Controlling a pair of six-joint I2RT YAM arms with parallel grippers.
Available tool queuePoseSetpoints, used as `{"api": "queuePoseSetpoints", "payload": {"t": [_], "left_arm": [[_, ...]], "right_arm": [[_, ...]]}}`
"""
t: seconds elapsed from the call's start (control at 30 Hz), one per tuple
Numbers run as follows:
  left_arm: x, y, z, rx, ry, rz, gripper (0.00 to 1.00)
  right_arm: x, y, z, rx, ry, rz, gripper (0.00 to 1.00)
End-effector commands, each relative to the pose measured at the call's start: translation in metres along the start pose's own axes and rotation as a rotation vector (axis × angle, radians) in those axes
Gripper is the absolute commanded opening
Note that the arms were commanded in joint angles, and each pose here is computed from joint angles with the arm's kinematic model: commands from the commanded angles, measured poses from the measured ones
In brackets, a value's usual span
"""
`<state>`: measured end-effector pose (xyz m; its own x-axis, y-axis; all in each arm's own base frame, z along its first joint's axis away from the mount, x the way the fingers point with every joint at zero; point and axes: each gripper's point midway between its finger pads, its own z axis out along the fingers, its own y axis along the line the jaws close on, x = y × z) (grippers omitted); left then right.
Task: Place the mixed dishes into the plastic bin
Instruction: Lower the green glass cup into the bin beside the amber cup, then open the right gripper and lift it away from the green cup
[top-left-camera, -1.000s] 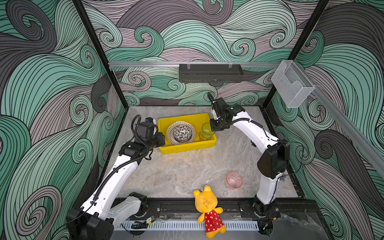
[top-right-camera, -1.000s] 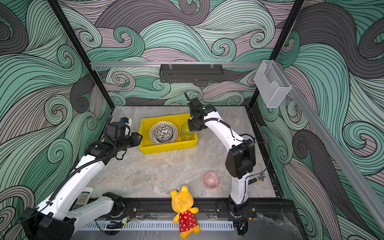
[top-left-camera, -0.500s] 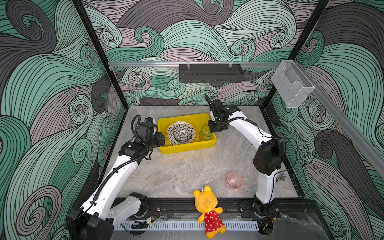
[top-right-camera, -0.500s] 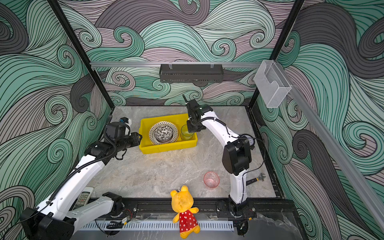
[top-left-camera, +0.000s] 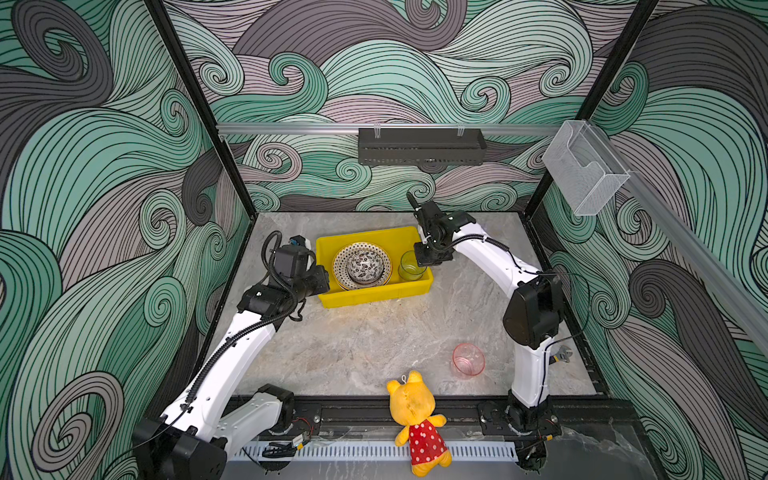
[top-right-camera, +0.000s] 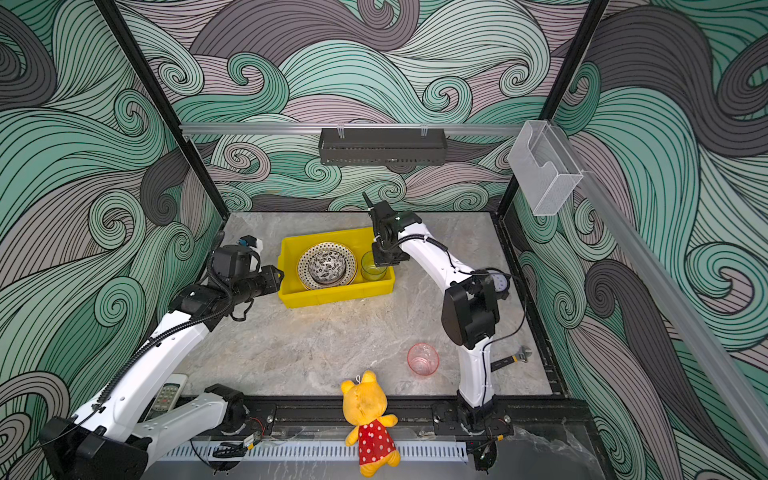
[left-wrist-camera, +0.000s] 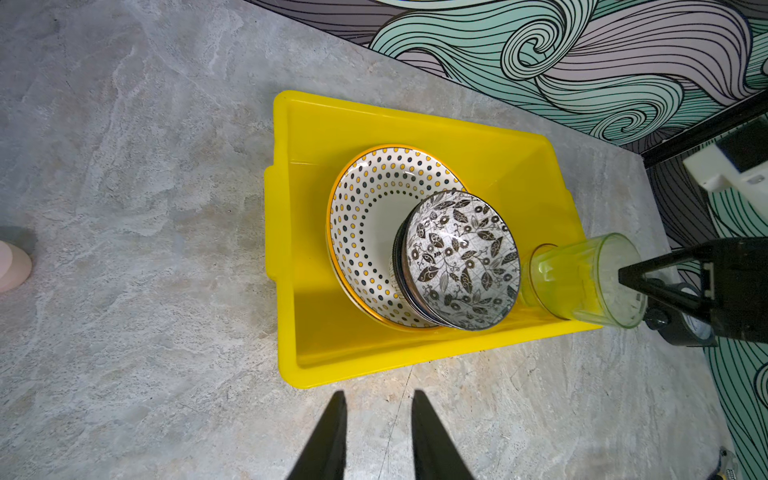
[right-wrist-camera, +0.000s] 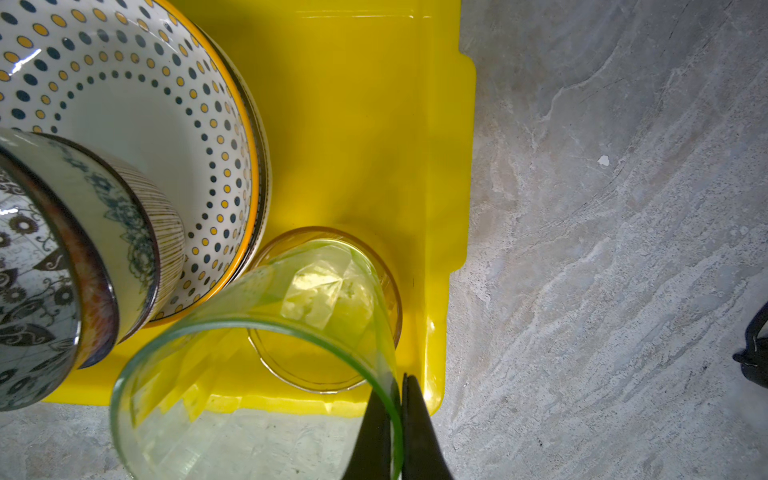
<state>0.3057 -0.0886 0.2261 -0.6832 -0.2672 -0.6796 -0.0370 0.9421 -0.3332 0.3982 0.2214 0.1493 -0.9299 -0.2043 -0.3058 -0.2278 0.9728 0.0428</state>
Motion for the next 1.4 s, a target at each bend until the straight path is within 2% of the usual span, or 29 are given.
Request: {"api": "queuePoseSetpoints", "payload": {"t": [0.0,0.27,0.4,0.6,0.7,1.13,1.37], "left_arm": [[-0.005,0.002,-0.007,0.002,-0.025,-0.017,0.30],[-0.004,0.003,-0.008,-0.002,-0.030,-0.017,0.30],[-0.005,0.002,-0.010,0.001,-0.032,-0.019,0.30],[-0.004,0.005,-0.013,-0.005,-0.044,-0.021,0.30],[-0.005,0.005,-0.013,-0.007,-0.045,-0.021,0.30],[-0.015,0.000,-0.022,0.001,-0.059,-0.010,0.30],[-0.009,0.009,-0.023,-0.041,-0.051,-0.014,0.30]], "right_arm": [[-0.001,0.002,0.005,0.016,0.011,0.002,0.03],[0.004,0.002,0.012,0.035,0.038,-0.013,0.07],[0.007,0.000,0.013,0.047,0.046,-0.017,0.15],[0.006,-0.001,0.009,0.055,0.040,-0.024,0.19],[0.005,-0.002,0.004,0.061,0.029,-0.027,0.28],[0.001,-0.003,-0.028,0.055,-0.044,-0.041,0.34],[0.004,-0.003,-0.044,0.046,-0.071,-0.048,0.37]]}}
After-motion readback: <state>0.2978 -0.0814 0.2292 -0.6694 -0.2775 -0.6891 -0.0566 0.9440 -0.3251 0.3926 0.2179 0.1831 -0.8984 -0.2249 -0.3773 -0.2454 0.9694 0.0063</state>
